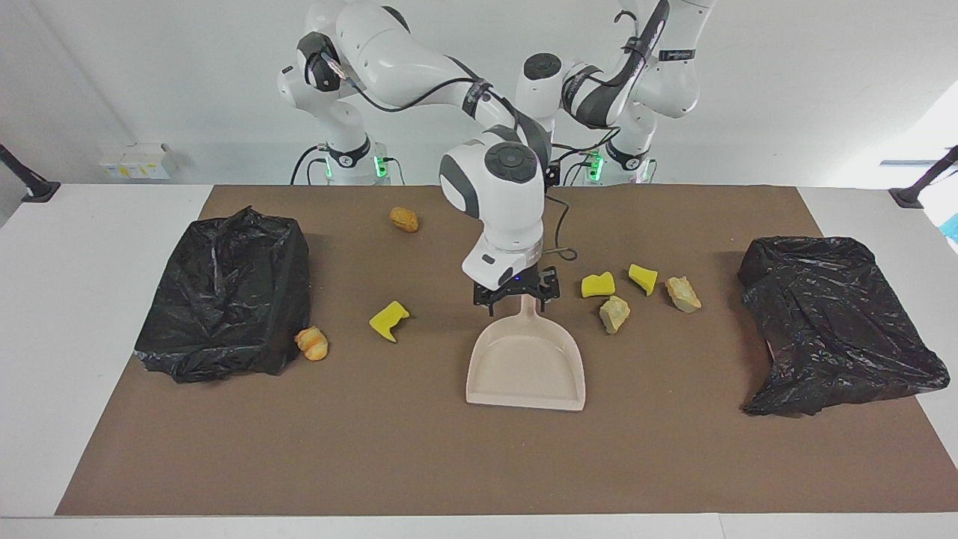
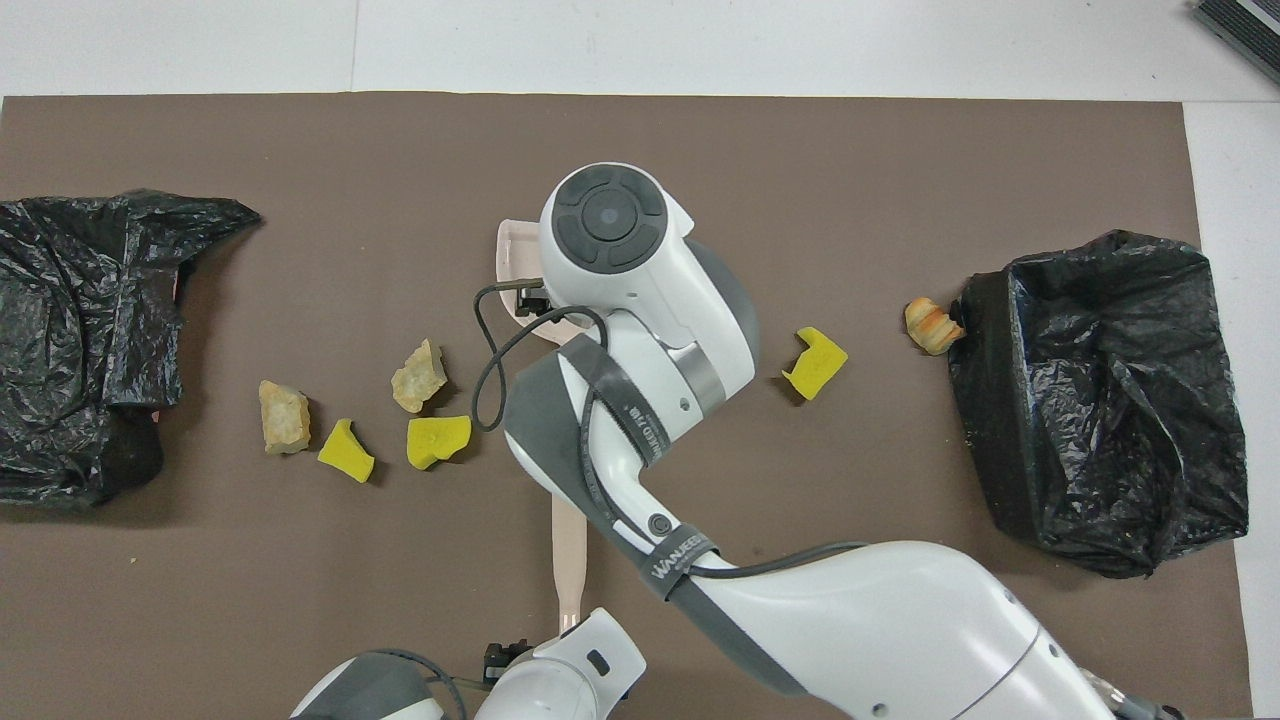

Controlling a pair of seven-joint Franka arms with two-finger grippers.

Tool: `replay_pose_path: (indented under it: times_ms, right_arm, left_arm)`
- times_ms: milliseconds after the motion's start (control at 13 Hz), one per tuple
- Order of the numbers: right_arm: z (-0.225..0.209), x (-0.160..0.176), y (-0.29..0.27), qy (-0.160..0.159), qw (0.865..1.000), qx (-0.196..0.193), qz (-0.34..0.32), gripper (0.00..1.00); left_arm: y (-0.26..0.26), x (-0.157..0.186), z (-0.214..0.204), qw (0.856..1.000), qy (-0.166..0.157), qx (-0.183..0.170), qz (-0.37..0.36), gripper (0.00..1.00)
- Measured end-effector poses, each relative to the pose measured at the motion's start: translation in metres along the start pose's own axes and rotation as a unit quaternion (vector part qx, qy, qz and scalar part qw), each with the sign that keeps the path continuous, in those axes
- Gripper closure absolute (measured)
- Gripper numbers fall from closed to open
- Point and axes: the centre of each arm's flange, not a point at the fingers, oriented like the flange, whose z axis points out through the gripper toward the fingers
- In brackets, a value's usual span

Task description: Sweep and dump trash in bin

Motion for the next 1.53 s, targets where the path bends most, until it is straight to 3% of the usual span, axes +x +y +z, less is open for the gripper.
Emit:
replay_pose_path:
  times_ms: [307,690,767,1073,1150,1227,1380,1533]
  right_arm:
    - [0.012,-0.010,-0.009,-0.013,1.000,-0.007,-0.003,0.00]
    - [0.050,-0.041,-0.026,-0.045,0.999,-0.027,-0.014,0.03]
    - [0.053,-0.044,-0.027,-0.048,0.998,-0.029,-0.011,0.03]
    - [0.056,-0.048,-0.026,-0.057,0.998,-0.025,-0.004,0.28]
    - [0.055,-0.049,-0.026,-0.060,0.998,-0.021,-0.001,0.30]
    - [0.055,-0.049,-0.026,-0.062,0.998,-0.019,0.000,0.38]
    - [0.055,-0.049,-0.025,-0.063,0.998,-0.019,0.004,0.64]
    - [0.059,-0.051,-0.024,-0.067,0.998,-0.020,0.007,0.67]
  left_arm:
    - [0.002,0.002,0.010,1.000,-0.004,0.003,-0.002,0.04]
    - [0.000,0.003,0.011,1.000,-0.005,0.003,-0.006,0.70]
    - [-0.001,0.004,0.011,1.000,-0.006,0.003,-0.007,0.74]
    - [-0.002,0.005,0.011,1.000,-0.007,0.004,-0.009,0.74]
    - [-0.002,0.005,0.011,1.000,-0.007,0.004,-0.009,0.74]
    - [-0.003,0.005,0.012,1.000,-0.009,0.006,-0.009,0.74]
    - [-0.004,0.006,0.012,1.000,-0.011,0.008,-0.010,0.74]
    - [-0.006,0.008,0.012,1.000,-0.012,0.009,-0.014,0.74]
